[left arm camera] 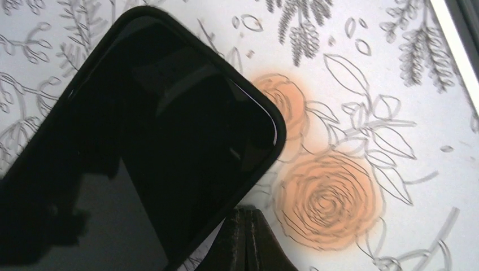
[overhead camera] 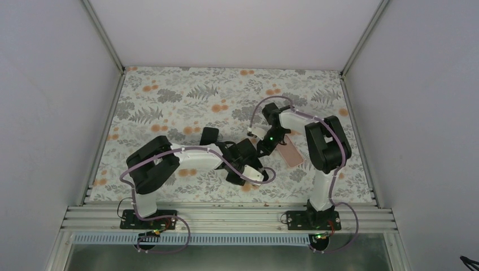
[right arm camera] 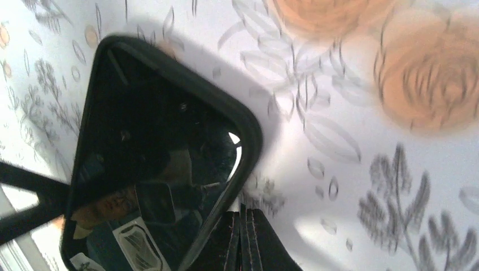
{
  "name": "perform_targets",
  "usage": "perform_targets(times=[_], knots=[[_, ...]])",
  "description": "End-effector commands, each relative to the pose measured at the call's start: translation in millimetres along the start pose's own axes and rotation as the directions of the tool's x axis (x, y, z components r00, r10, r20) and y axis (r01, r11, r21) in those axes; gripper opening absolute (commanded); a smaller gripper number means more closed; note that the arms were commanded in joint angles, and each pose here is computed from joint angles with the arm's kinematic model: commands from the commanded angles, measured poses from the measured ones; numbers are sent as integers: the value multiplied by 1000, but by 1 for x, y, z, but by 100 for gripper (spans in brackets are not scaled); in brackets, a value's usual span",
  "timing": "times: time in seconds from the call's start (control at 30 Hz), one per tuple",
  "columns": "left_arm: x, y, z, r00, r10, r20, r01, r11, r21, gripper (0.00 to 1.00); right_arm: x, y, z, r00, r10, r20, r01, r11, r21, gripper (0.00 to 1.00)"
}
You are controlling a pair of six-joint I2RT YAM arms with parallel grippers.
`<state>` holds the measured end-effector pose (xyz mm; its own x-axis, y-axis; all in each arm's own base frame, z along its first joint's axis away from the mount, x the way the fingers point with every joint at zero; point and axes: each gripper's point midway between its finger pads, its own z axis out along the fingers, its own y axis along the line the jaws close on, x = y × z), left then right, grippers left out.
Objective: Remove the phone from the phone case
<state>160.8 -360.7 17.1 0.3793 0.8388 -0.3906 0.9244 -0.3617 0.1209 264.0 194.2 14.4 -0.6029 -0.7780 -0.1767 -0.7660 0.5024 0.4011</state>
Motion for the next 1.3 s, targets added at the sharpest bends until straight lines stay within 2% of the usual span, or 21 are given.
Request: perform_targets(times=[0.0, 0.17, 0.37, 0.4, 0.43, 0.47, 0.57, 0.63, 0.67, 0.7, 0.73, 0.87, 1.03, 1.13, 1.27], knots=[[-14, 17, 9, 999, -12, 41, 13, 999, -37, 2, -30, 3, 6, 999, -34, 29, 34, 999, -17, 4], [-31, 28, 12, 996, -23, 88, 26, 999, -36, 2, -62, 8, 4, 995, -84, 52, 86, 996, -31, 4], [-36, 36, 6, 995, 2, 101, 4, 998, -68, 2, -84, -15, -22, 988, -92, 120, 81, 992, 93, 4], [-34, 33, 0, 995, 21, 101, -14, 997, -73, 3, -84, -16, -33, 985, -96, 142, 81, 991, 107, 11], [-33, 30, -9, 994, 39, 100, -30, 996, -85, 8, -82, -17, -43, 982, -97, 160, 79, 990, 117, 36], [-30, 27, -19, 994, 48, 99, -39, 995, -91, 23, -79, -17, -53, 979, -104, 175, 83, 989, 125, 52], [-31, 24, -56, 992, 34, 120, -24, 996, -82, 72, -60, -8, -72, 977, -133, 168, 111, 985, 135, 79], [-31, 25, -80, 991, 0, 132, 10, 997, -70, 85, -46, 1, -76, 977, -160, 143, 138, 979, 151, 98], [-31, 28, -92, 990, -24, 136, 35, 996, -78, 89, -39, 3, -76, 978, -166, 127, 144, 975, 168, 100], [-30, 32, -104, 990, -47, 133, 60, 994, -91, 99, -32, 4, -76, 979, -170, 112, 146, 970, 195, 100], [-28, 35, -115, 990, -67, 128, 80, 992, -101, 100, -25, 3, -74, 982, -165, 89, 141, 964, 226, 100], [-7, 61, -159, 972, -167, 166, 199, 960, -199, 100, -9, 14, -68, 986, -154, 69, 129, 950, 285, 100], [40, 108, -202, 926, -287, 246, 365, 847, -386, 100, -8, 40, -55, 983, -171, 64, 142, 938, 317, 100], [72, 128, -216, 889, -369, 271, 456, 776, -435, 100, -10, 48, -49, 983, -179, 50, 151, 926, 346, 100], [101, 135, -213, 850, -450, 272, 526, 722, -449, 100, -6, 51, -37, 981, -191, 31, 169, 924, 342, 100]])
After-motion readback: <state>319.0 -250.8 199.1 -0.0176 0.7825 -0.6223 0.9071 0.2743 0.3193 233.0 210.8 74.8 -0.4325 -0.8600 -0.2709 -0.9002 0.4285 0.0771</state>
